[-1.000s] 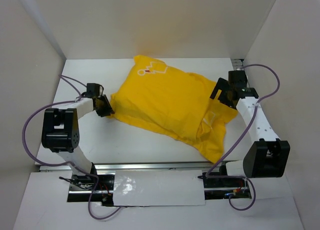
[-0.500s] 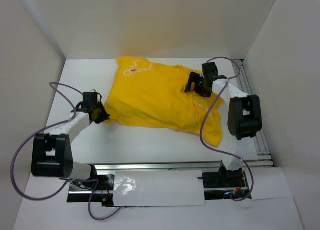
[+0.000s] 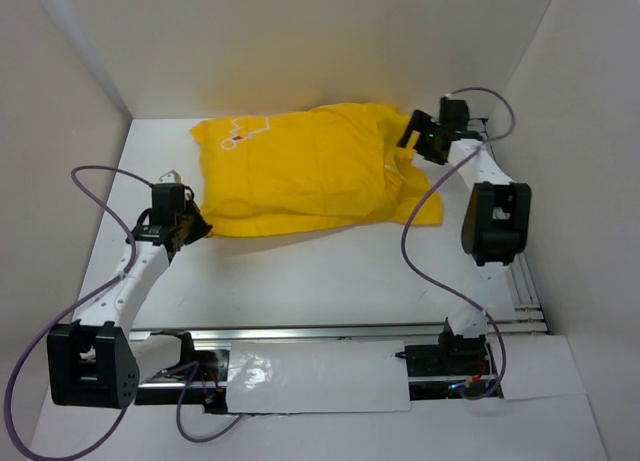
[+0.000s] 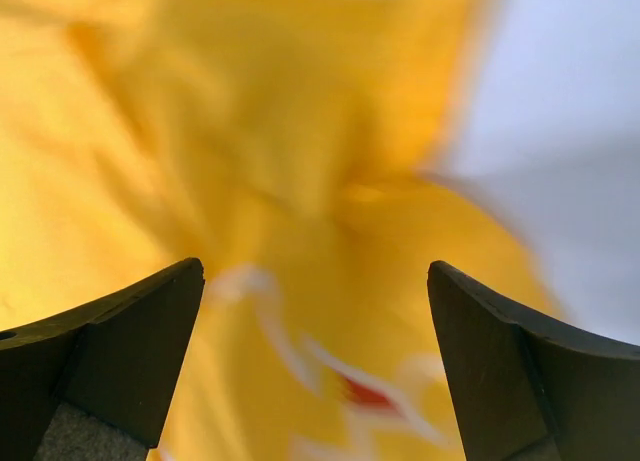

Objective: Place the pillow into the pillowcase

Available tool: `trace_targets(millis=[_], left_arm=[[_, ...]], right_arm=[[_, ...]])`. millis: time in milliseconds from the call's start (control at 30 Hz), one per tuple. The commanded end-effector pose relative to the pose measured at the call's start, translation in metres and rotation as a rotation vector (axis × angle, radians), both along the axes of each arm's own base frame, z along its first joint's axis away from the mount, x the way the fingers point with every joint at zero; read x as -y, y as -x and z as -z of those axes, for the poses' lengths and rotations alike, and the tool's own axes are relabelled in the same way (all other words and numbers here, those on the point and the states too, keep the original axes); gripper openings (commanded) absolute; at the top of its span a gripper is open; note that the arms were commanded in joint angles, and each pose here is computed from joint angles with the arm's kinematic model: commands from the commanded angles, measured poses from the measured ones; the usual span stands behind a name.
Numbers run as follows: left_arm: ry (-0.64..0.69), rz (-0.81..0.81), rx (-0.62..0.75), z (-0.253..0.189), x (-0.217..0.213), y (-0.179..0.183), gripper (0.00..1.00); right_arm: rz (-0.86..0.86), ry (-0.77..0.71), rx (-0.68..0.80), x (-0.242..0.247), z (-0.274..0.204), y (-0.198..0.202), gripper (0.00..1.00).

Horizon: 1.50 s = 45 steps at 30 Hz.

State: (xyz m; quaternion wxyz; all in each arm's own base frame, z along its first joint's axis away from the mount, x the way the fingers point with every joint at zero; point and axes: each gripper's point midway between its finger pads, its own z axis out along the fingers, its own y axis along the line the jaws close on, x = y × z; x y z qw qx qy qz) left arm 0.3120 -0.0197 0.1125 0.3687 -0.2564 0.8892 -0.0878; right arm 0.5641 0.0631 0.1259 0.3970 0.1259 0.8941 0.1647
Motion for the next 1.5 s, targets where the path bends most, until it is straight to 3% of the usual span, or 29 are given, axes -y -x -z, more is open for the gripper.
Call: trace_targets(millis=[0,33,67,133,167,300,533,1067,1167,1233,1267,1400,1467], left_arm=[[-0.015,-0.011,0.097,-0.036,-0.004,-0.009,0.0],[-0.007,0.006,0.111,-0.04,0.001,-0.008,0.0],[0.001,0.014,0.123,-0.044,0.003,-0.008,0.0],[0.002,0.025,0.134,-0.047,0.007,-0.007,0.0],[0.002,0.025,0.143,-0.05,0.007,-0.006,0.0],[-0.004,0.036,0.157,-0.055,0.011,-0.003,0.0],[-0.011,0.027,0.164,-0.061,0.009,-0.002,0.0],[-0.002,0.019,0.249,-0.098,0.012,-0.005,0.0],[-0.009,0.011,0.25,-0.103,0.01,-0.004,0.0],[-0.008,0.01,0.262,-0.108,0.01,-0.006,0.0],[-0.014,0.016,0.277,-0.115,0.01,-0.007,0.0],[-0.035,0.017,0.339,-0.149,0.008,-0.017,0.0],[-0.074,0.008,0.4,-0.186,0.002,-0.023,0.0]], right_arm=[[0.267,0.003,-0.015,0.098,-0.03,0.047,1.0],[0.322,0.008,-0.001,0.111,-0.045,0.066,1.0],[0.375,0.01,-0.074,0.124,-0.017,0.093,1.0],[0.459,0.021,-0.076,0.138,-0.023,0.124,1.0],[0.488,0.009,-0.133,0.141,-0.001,0.146,1.0],[0.49,-0.034,-0.184,0.136,0.02,0.179,1.0],[0.326,-0.116,-0.196,0.102,0.042,0.17,1.0],[0.289,-0.098,-0.299,0.065,0.113,0.159,0.98],[0.27,-0.106,-0.247,0.062,0.112,0.141,0.85],[0.252,-0.112,-0.206,0.057,0.11,0.131,0.35],[0.257,-0.107,-0.178,0.059,0.103,0.127,0.04],[0.295,-0.03,0.024,0.071,0.03,0.109,0.0],[0.333,0.033,0.213,0.086,-0.05,0.1,0.0]])
